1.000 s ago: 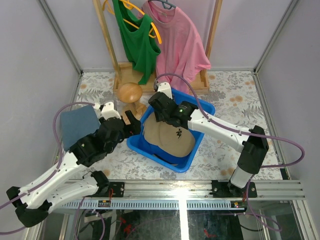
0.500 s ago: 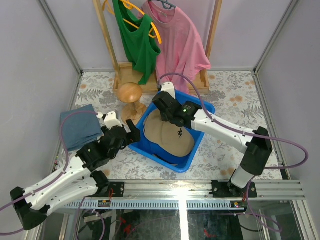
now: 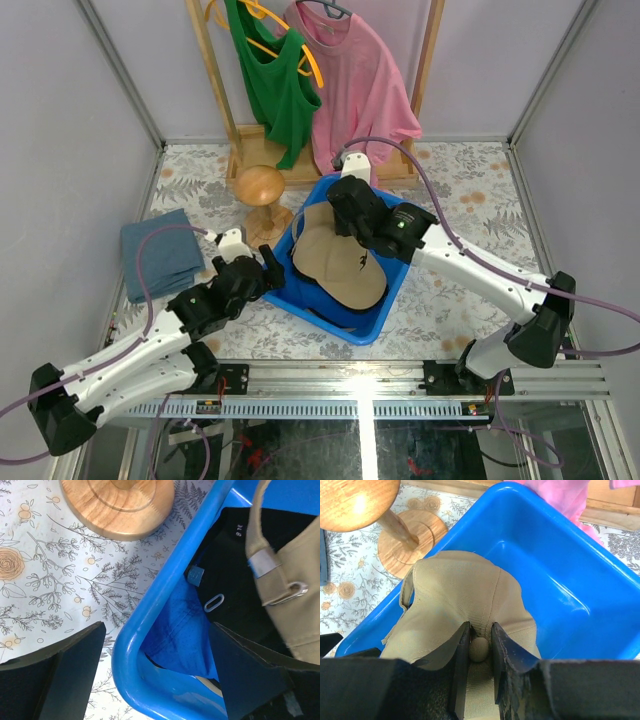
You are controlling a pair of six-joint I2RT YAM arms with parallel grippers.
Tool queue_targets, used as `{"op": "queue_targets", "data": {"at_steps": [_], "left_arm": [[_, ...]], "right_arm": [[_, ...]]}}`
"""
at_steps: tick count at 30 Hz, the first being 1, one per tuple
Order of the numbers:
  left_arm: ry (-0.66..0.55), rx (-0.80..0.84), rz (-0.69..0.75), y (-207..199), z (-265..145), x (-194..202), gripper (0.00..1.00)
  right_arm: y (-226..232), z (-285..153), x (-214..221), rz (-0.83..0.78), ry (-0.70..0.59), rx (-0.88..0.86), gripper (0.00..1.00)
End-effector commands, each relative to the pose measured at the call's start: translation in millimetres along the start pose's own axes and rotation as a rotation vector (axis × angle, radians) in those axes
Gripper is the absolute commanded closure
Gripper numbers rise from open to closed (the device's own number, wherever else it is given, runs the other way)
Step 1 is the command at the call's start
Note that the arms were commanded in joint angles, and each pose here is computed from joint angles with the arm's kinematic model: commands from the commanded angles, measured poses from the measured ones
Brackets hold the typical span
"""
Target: Stack the hats
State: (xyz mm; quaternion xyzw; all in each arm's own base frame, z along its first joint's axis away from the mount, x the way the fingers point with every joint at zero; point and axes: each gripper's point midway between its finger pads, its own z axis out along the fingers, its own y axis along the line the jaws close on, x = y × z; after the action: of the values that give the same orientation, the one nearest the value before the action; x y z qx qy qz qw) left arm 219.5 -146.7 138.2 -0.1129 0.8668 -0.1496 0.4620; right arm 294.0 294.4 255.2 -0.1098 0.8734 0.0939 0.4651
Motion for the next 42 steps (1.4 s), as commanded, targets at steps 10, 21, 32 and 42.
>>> {"op": "queue_targets", "data": {"at_steps": [10,21,32,42], "left_arm": [[0.017,0.046,-0.018,-2.8,11.6,15.1,0.34],[0.100,0.231,0.013,-30.5,9.3,37.1,0.50],[0.229,0.441,0.074,-76.6,3.4,57.2,0.73],[0.281,0.472,0.047,-96.8,-3.6,70.8,0.72]], "right_arm": [[-16.4,-39.6,-59.5,0.044,-0.166,0.013,1.00],[-19.3,-65.6,-94.9,0.062,-0.237,-0.001,1.00],[-10.8,-73.9,-129.7,0.035,-0.296,-0.013,1.00],[12.2,-58.4,-159.7,0.000,-0.344,-0.031,1.00]]}}
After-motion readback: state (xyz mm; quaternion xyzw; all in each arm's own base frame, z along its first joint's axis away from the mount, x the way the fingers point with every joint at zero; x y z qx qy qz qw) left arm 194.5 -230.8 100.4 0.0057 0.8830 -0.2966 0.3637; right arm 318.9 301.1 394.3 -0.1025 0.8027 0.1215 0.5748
